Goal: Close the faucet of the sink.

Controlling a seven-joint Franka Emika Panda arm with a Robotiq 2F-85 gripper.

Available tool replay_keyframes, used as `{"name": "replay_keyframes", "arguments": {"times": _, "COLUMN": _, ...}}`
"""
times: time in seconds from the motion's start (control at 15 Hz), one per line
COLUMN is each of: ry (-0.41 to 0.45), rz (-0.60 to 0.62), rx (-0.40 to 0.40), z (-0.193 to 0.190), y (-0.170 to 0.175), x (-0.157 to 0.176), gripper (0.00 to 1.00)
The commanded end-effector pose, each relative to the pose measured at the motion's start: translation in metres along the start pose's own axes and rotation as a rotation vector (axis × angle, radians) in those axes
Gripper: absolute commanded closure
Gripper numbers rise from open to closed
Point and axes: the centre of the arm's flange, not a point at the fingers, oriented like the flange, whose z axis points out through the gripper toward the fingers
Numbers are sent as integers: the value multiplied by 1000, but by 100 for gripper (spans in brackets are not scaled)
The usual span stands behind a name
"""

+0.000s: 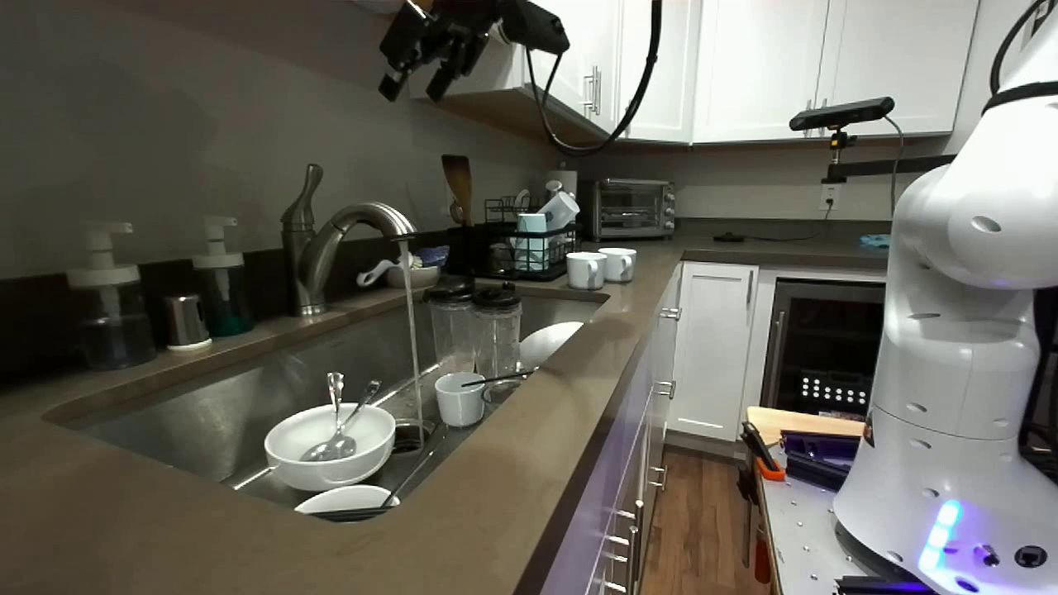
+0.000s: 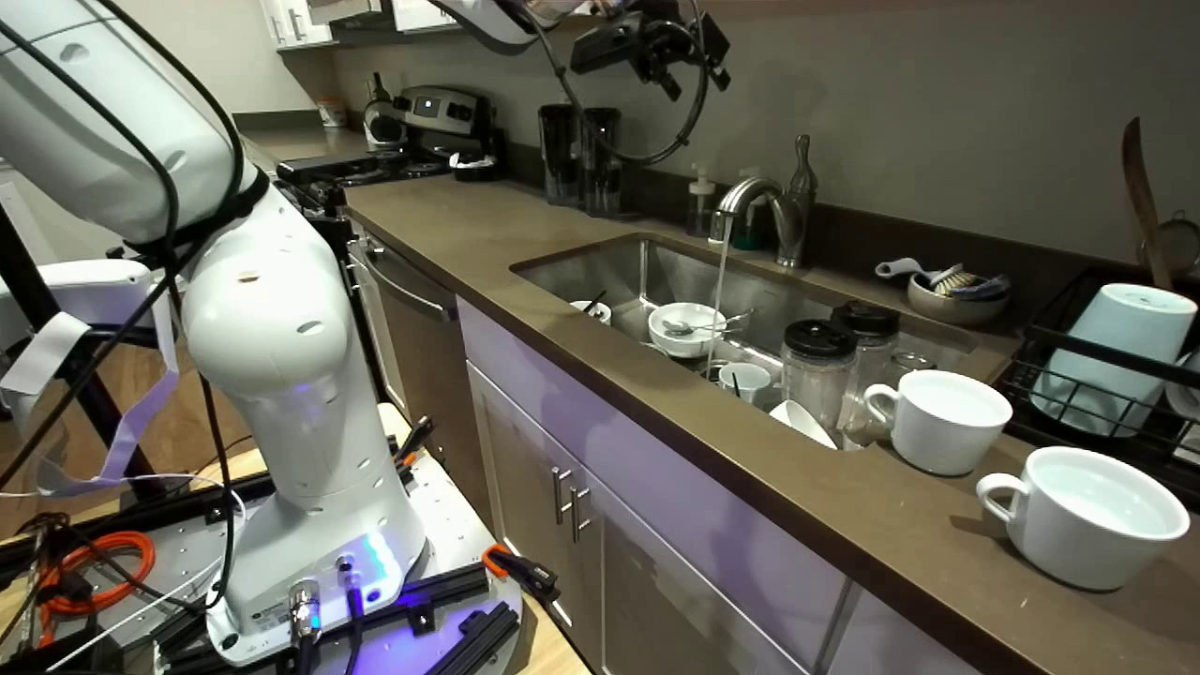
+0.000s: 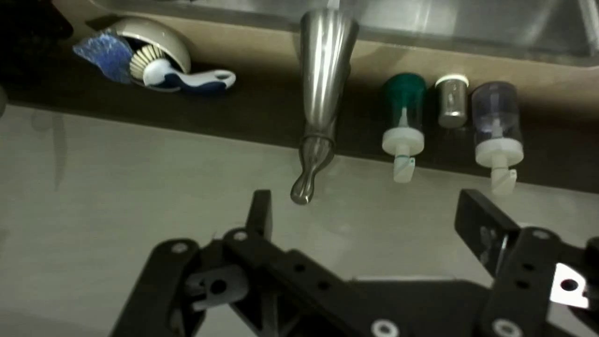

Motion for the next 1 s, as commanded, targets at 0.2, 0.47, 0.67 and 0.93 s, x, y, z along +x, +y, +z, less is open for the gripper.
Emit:
{"name": "replay_keyframes", "arguments": {"times": 0.2, "ry": 85, "rz": 5, "rx": 14, "z": 27, "y": 11, "x": 28, "gripper": 0}}
{"name": "replay_keyframes", "arguments": {"times": 0.47, "ry": 88, "rz": 8, "rx": 20, "z": 34, "y": 12, "x": 32, "gripper": 0}}
{"name": "replay_keyframes", "arguments": {"times": 0.67, "ry": 89, "rz": 7, "rx": 21, "z": 34, "y": 11, "x": 33, "gripper": 0}}
{"name": "replay_keyframes", "arguments": {"times": 0.93, "ry": 140, "rz": 2, "rx": 26, "z": 46, "y": 7, "x": 43, "gripper": 0}}
